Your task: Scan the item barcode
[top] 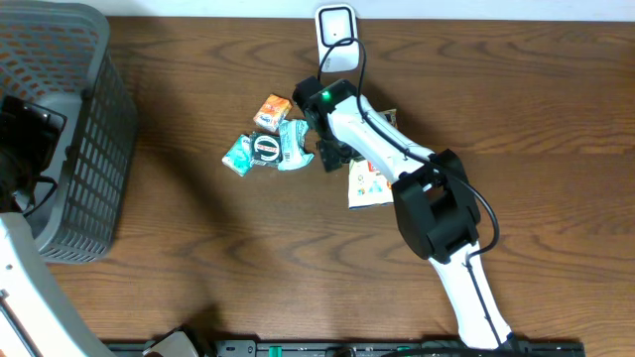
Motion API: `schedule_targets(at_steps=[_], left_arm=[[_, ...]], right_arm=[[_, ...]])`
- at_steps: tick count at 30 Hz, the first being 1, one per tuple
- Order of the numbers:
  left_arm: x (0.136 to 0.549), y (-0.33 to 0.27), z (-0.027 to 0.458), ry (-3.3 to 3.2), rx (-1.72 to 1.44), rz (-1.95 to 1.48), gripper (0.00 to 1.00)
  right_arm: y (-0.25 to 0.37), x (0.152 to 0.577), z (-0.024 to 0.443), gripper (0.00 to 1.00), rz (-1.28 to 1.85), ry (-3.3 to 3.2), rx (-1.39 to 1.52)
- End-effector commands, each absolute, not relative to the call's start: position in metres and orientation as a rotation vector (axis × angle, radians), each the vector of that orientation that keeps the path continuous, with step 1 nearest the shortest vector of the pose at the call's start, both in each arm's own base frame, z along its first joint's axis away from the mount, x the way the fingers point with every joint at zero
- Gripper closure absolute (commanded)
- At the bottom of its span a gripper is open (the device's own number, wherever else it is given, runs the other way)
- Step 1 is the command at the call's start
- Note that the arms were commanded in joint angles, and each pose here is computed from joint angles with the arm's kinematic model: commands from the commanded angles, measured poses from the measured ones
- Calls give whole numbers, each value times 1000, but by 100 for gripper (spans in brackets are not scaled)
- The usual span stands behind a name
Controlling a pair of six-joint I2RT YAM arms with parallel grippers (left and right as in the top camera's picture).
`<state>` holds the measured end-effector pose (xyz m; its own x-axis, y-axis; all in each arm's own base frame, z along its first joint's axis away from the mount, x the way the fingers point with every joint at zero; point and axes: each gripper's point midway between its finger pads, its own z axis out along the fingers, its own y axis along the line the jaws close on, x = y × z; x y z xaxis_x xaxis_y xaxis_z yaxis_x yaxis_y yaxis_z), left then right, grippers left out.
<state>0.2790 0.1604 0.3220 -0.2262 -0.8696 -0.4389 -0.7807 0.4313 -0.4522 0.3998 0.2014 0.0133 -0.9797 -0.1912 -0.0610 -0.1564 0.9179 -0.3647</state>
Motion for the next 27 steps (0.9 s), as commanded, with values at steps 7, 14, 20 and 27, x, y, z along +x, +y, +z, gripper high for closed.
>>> schedule_targets(at_steps=[7,14,20,27], left_arm=[[277,161,329,2018,-1385,-175,2],[277,161,330,2018,-1385,-175,2],[277,161,329,2018,-1385,-175,2],[277,161,329,2018,-1385,-175,3]], right_arm=[[176,397,4,97,-602,3079,-240],[204,408,78,99,100,3156,-360],[236,409,147,99,1045,2929,-534],[217,408,154,99,1622,2693,-454]])
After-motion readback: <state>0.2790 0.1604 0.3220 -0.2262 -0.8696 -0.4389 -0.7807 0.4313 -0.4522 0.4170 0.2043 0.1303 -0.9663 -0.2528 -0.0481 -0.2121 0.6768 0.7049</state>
